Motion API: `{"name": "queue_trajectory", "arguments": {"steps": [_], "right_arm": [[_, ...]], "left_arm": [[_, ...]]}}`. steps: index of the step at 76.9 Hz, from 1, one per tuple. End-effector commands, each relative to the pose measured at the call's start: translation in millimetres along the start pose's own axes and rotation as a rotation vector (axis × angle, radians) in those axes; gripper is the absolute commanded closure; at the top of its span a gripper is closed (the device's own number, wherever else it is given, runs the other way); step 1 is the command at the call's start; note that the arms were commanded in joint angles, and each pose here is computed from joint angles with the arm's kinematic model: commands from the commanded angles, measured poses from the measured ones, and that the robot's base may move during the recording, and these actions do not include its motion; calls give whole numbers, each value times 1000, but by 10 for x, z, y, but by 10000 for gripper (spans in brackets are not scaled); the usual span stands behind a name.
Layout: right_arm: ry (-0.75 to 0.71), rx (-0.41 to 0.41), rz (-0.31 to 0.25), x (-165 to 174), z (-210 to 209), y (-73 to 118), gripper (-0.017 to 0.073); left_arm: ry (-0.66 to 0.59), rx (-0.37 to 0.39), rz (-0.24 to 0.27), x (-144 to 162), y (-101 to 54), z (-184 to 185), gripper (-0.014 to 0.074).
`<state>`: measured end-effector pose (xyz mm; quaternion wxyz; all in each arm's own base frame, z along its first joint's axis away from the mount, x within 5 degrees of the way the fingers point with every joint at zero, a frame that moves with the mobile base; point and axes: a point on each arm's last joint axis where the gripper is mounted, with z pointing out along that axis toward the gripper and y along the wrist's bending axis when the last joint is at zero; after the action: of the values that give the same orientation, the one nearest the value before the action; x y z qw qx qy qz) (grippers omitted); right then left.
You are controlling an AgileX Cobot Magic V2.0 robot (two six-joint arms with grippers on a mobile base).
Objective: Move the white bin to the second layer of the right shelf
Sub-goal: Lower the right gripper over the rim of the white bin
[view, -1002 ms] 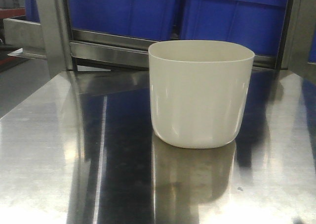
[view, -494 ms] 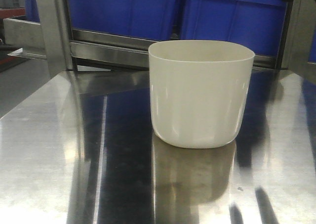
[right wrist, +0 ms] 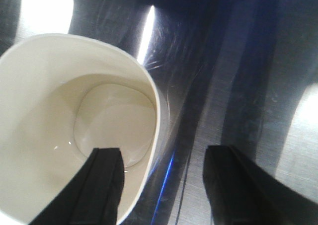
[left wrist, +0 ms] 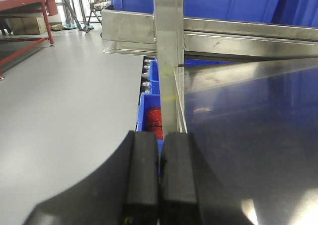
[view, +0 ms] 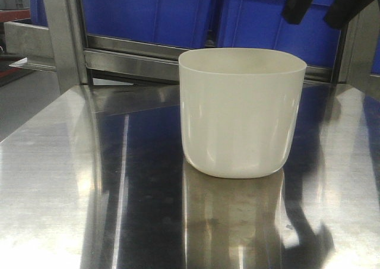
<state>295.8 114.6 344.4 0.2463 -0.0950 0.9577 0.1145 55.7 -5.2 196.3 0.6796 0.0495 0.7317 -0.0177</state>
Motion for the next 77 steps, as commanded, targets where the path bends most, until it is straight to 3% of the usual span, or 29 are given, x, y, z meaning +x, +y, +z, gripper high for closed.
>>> {"name": "queue_trajectory", "arguments": {"steps": [1,24,46,77], "right_arm": [[-80,-14,-26,-95,-137,55,83],[-2,-15,-51,-95,174,144,83],[61,41,-78,-94,407,85,83],[111,50,-75,-88,647,64,83]], "left_arm": [[-63,2,-3,38,-4,10,509],[-63,2,-3,38,-4,10,509],[-63,2,-3,38,-4,10,509],[-63,2,-3,38,-4,10,509]]}}
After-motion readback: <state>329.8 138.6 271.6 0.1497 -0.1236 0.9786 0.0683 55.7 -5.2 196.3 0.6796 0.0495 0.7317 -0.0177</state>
